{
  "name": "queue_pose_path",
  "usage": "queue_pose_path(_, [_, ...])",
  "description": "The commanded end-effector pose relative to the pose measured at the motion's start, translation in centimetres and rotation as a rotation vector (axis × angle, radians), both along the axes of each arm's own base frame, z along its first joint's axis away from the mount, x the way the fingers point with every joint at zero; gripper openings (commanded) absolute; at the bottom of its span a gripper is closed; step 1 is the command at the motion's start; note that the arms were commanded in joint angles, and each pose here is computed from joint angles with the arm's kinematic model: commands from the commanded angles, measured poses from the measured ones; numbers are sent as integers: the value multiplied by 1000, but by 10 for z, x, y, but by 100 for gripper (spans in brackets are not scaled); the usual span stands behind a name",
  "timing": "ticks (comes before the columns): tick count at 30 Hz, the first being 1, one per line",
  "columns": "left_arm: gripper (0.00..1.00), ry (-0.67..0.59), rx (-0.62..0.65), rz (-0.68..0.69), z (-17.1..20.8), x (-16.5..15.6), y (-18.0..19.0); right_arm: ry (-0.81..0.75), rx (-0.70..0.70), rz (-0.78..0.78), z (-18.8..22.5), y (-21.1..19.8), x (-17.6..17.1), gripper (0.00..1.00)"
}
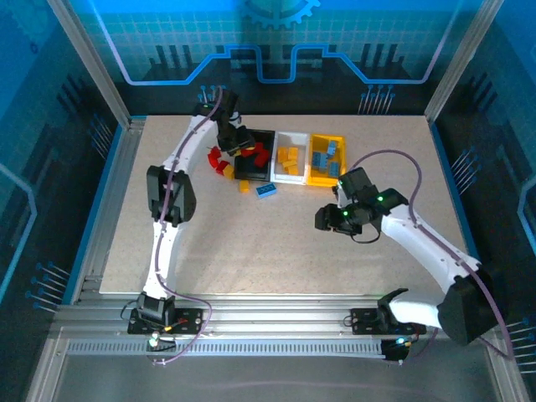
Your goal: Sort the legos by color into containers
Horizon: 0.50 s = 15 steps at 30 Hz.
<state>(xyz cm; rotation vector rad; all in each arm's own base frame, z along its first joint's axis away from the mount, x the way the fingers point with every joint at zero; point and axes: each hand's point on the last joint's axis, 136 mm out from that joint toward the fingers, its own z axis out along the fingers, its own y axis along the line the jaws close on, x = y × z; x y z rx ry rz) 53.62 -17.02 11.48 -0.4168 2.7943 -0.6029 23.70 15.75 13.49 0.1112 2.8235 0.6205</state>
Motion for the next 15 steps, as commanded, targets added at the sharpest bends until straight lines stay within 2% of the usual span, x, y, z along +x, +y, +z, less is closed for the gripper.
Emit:
queue_pose_path(1, [35, 24, -46, 22, 4, 0, -9, 25, -16, -44, -3, -14, -13, 55])
queue_pose_path(5, [38, 29, -52, 23, -3, 2, -10, 35, -20, -63, -6, -20, -19, 55])
queue_pose_path(10, [51, 36, -51, 20, -6, 1, -11, 43, -13, -68, -8, -19, -17, 55])
queue_pose_path(15, [54, 15, -53, 20, 5, 2, -11, 44, -5, -62, -9, -15, -12, 55])
